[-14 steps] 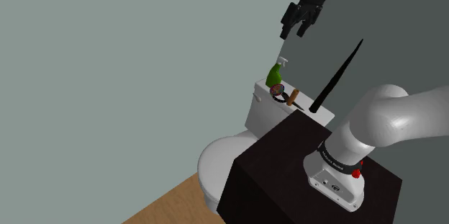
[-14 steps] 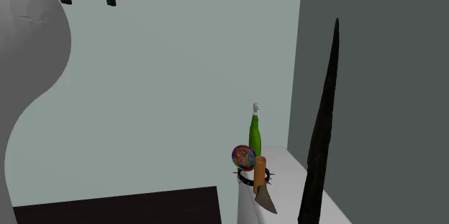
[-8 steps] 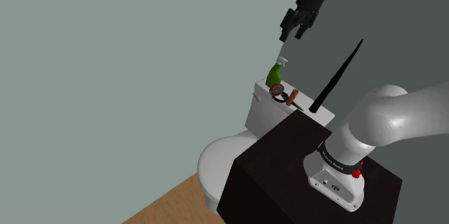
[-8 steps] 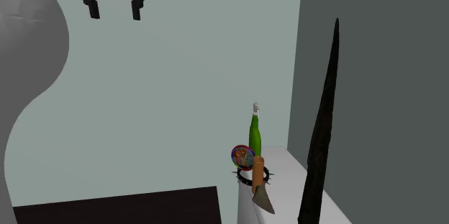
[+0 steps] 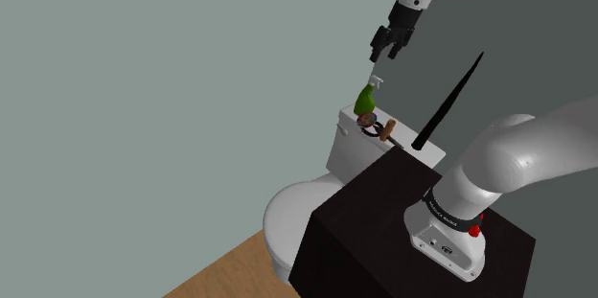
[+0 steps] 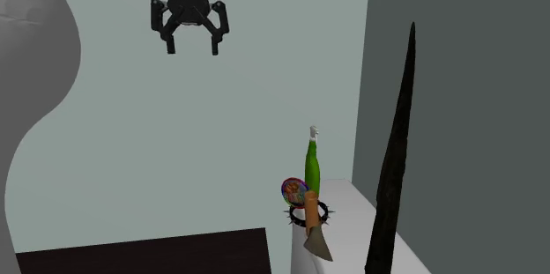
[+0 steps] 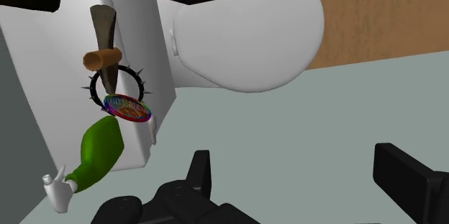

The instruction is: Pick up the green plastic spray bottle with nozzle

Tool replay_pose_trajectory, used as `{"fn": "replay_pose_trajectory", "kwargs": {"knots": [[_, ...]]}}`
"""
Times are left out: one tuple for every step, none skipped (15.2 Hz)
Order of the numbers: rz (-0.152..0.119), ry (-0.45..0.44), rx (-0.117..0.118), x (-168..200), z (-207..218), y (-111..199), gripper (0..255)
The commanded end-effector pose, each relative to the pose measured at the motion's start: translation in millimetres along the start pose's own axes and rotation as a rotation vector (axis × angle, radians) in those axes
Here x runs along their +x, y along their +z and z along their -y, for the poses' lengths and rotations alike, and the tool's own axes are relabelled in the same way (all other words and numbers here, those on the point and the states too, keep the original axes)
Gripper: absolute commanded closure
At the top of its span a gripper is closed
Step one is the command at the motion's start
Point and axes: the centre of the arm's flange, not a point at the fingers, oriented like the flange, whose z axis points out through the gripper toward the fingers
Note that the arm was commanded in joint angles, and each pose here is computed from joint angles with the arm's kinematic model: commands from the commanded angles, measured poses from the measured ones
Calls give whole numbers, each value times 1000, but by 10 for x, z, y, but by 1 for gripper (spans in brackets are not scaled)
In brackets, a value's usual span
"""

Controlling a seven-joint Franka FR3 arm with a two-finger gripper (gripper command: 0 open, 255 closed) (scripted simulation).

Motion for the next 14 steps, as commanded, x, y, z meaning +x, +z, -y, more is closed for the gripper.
{"fn": "replay_pose_trajectory", "kwargs": {"knots": [[-1, 1, -2, 107, -216, 141, 0], [0, 2, -2, 162, -315, 208, 0], [0, 3, -2, 218, -414, 276, 0], [0, 3, -2, 273, -513, 343, 0], [0, 4, -3, 328, -612, 411, 0], [0, 5, -3, 383, -711, 478, 0], [1, 6, -3, 437, -810, 545, 0], [1, 7, -4, 492, -909, 613, 0], [1, 8, -4, 547, -1008, 680, 0], [1, 9, -4, 601, -1108, 748, 0], [2, 10, -4, 656, -1207, 815, 0], [2, 10, -5, 710, -1307, 882, 0], [2, 11, -5, 764, -1406, 950, 0], [2, 12, -5, 818, -1506, 1017, 0]]}}
